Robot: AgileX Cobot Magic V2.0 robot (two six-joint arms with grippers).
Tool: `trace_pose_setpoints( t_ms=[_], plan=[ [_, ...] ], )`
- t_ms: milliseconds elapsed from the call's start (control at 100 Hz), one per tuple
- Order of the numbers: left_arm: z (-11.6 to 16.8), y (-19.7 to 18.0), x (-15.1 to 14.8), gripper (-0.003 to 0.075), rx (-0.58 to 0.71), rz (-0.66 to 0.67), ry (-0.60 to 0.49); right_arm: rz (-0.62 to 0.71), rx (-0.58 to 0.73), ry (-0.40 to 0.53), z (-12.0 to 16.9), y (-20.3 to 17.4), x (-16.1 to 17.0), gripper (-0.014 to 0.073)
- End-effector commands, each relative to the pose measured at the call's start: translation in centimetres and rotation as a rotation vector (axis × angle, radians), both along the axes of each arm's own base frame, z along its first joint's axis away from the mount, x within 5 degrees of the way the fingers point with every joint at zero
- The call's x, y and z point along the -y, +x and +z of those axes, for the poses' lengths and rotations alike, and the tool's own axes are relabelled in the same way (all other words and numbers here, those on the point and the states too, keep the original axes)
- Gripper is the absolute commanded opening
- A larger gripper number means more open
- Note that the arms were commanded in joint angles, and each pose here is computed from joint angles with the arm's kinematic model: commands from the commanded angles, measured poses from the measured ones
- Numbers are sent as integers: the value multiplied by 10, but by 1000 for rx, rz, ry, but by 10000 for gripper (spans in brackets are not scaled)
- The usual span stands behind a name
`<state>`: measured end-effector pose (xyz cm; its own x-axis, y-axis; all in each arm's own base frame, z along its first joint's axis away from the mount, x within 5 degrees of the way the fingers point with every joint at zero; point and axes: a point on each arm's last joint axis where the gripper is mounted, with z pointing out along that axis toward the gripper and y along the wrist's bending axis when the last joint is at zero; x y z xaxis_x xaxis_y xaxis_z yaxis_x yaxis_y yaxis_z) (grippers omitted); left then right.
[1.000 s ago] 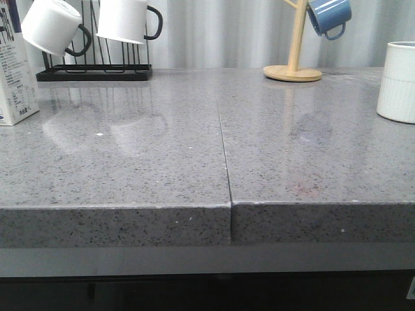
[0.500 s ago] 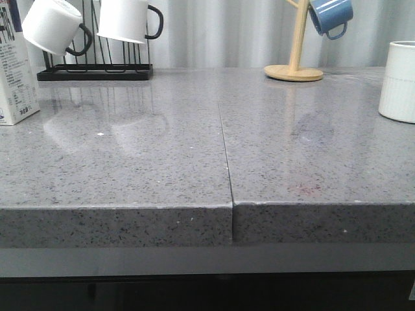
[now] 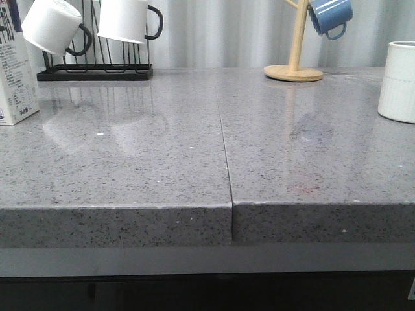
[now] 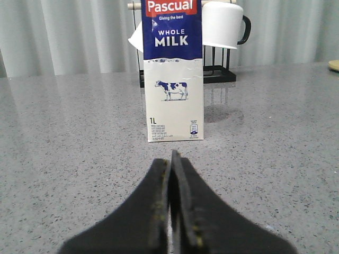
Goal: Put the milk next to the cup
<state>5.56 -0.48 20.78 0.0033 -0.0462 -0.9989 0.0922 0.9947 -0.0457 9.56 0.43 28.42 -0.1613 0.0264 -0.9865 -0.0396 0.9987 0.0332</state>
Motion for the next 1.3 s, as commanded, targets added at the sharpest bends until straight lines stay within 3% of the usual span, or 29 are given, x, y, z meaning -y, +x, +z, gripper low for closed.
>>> trace_pose_setpoints(
  t_ms=[0,220,490,610,780,850,1040,1290],
  plan=[
    [-9,0,1,-21,53,-6,-15,-5,21,-5,18,20,0,-122],
    [-9,0,1,-20,53,-6,-15,-4,-78,-5,5,48,-2,-120],
    [-9,0,1,-21,53,-6,-15,-4,-84,-4,3,53,-2,-112],
    [-9,0,1,-20,53,-6,-15,-4,-71,-3,4,54,-2,-1],
    [-9,0,1,-21,53,-6,-15,-4,-67,-3,4,54,-2,339],
    [-9,0,1,-20,53,-6,-15,-4,-63,-3,5,54,-2,417],
    [-9,0,1,-21,53,-6,-15,-20,-32,-1,8,54,1,421],
    [-9,0,1,-21,53,-6,-15,-178,35,10,12,60,25,421]
  ],
)
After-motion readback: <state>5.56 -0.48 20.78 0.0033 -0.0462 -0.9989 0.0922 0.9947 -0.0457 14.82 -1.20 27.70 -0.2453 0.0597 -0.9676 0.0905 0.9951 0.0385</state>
